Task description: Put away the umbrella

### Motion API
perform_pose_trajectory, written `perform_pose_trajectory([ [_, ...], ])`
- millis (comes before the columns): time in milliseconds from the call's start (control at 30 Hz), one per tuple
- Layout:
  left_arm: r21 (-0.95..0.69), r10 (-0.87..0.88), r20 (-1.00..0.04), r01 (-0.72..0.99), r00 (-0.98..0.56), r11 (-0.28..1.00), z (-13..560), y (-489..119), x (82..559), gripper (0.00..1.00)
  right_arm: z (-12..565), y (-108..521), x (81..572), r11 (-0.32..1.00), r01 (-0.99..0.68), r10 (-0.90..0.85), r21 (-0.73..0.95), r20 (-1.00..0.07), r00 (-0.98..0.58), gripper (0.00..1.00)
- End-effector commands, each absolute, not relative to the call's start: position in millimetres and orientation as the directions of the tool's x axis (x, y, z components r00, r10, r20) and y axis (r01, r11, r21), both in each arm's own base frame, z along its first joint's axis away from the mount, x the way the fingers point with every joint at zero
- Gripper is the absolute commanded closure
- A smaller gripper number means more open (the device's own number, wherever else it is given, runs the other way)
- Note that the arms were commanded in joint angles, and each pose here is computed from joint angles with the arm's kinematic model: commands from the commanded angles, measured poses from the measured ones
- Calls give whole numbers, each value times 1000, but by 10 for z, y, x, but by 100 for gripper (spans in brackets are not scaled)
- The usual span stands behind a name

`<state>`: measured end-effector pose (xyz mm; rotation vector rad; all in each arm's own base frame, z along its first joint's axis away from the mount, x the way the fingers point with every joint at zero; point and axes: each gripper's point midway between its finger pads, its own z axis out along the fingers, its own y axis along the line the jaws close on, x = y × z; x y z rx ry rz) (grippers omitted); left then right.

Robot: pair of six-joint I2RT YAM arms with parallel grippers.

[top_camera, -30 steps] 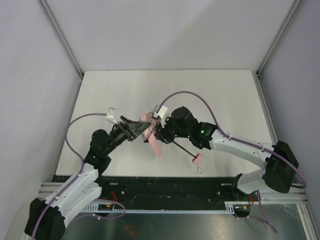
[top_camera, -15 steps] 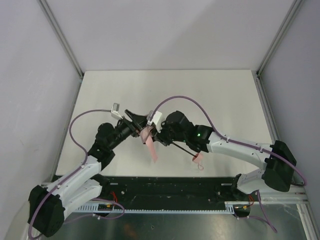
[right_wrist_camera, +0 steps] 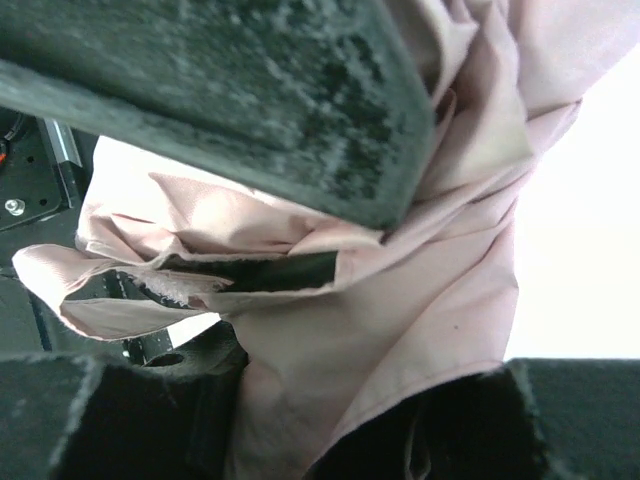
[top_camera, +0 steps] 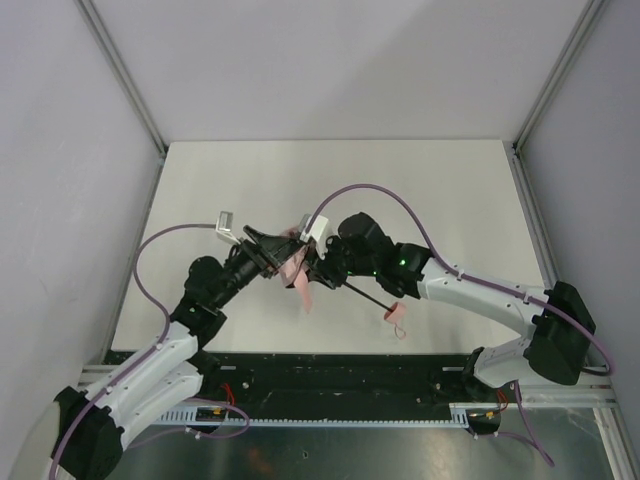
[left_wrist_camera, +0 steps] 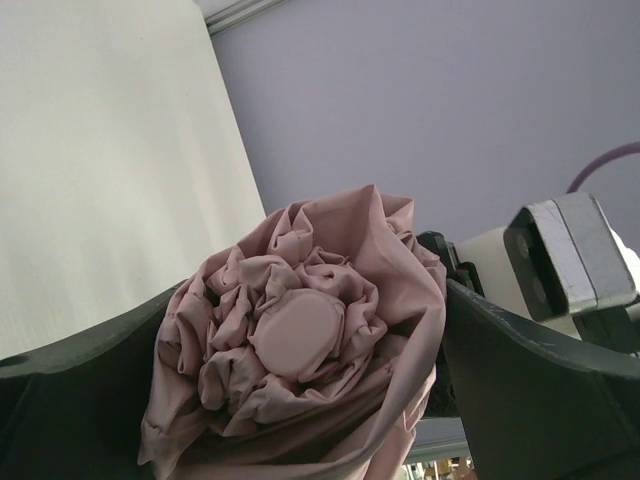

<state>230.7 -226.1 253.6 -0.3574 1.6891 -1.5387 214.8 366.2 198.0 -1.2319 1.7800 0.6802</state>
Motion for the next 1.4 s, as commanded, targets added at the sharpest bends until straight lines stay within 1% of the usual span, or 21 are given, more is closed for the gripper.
perform_pose_trajectory([
  [0,-894,-692,-379,435,-614,105,3014,-2246,2142,1,2272,3649,2322,415,-908,-409,-52,-902,-135,100],
  [133,-896,-688,-369,435,-626,84,3117,-2266,2166,1,2277,3637,2335,420,-905,-413,-63,-902,-129,100],
  [233,-891,-672,-380,447,-635,81,3175,-2307,2186,1,2264,3621,2365,432,-899,-422,-80,-898,-123,100],
  [433,-856,-653,-456,500,-605,135,3218,-2373,2269,1,2241,3627,2349,443,-882,-466,-160,-882,-74,100],
  [533,-850,-646,-476,500,-597,164,3149,-2393,2323,1,2248,3622,2359,451,-874,-475,-182,-878,-62,100],
  [600,-853,-638,-480,491,-602,179,3075,-2415,2353,3,2257,3606,2371,456,-868,-479,-194,-876,-56,100],
  [633,-856,-634,-479,483,-608,184,3035,-2426,2370,7,2263,3602,2373,456,-867,-481,-199,-875,-52,100],
  [700,-861,-624,-476,471,-619,190,2977,-2454,2398,22,2280,3605,2362,452,-867,-483,-208,-875,-42,100],
  [800,-855,-623,-484,485,-614,186,2975,-2468,2410,50,2288,3614,2336,445,-872,-480,-204,-877,-40,100],
  [867,-841,-632,-496,510,-595,180,3026,-2454,2406,74,2302,3610,2312,449,-875,-469,-182,-881,-57,100],
  [900,-837,-637,-500,517,-587,180,3049,-2443,2407,85,2298,3600,2306,457,-874,-463,-165,-883,-75,100],
  [933,-841,-645,-492,511,-585,178,3049,-2433,2417,92,2309,3594,2303,469,-871,-450,-143,-888,-96,98],
  [967,-848,-655,-480,502,-584,174,3048,-2419,2423,96,2304,3590,2308,485,-866,-440,-126,-890,-117,93],
  [1033,-860,-675,-455,482,-581,164,3047,-2392,2435,99,2305,3584,2350,534,-840,-411,-92,-897,-163,79],
  [1133,-882,-709,-411,446,-573,151,3015,-2329,2453,100,2293,3594,2354,586,-809,-371,-44,-902,-219,57],
  [1200,-892,-730,-389,428,-561,147,2993,-2282,2464,100,2285,3614,2321,598,-800,-363,-48,-906,-217,46],
  [1267,-909,-752,-353,396,-556,134,2956,-2235,2476,100,2267,3640,2284,589,-804,-376,-82,-908,-183,41],
  [1367,-948,-773,-268,302,-575,104,2853,-2203,2506,100,2233,3687,2253,574,-803,-417,-159,-901,-119,39],
])
